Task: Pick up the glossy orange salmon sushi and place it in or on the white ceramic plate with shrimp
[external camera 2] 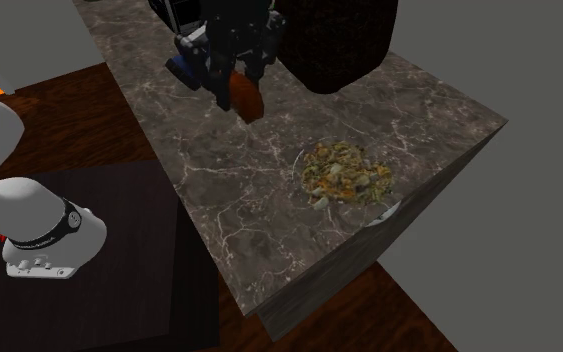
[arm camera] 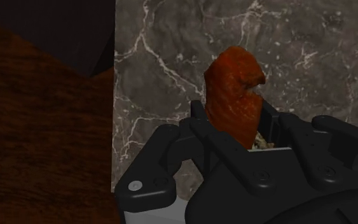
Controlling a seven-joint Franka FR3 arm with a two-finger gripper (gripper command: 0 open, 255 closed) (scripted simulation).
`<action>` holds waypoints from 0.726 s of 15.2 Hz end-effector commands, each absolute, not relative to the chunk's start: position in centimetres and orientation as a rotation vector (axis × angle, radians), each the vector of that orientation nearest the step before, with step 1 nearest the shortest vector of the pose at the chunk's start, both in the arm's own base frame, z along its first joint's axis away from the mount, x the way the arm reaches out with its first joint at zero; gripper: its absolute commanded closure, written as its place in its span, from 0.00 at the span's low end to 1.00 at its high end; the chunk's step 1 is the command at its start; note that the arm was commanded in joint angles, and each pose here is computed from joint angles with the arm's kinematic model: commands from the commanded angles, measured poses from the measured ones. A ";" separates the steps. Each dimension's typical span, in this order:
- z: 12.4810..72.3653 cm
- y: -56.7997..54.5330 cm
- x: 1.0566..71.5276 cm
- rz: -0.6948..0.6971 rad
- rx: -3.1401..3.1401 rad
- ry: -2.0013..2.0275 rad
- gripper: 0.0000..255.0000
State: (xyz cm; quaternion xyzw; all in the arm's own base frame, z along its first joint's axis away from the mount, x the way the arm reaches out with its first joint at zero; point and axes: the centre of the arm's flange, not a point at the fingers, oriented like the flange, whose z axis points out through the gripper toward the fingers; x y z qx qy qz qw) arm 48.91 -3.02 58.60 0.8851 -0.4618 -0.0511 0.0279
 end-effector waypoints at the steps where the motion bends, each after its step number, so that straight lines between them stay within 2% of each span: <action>1: 58.4 -4.0 51.3 -0.158 2.732 -1.426 1.00; 11: 58.4 -9.2 63.4 -0.158 2.732 -1.426 1.00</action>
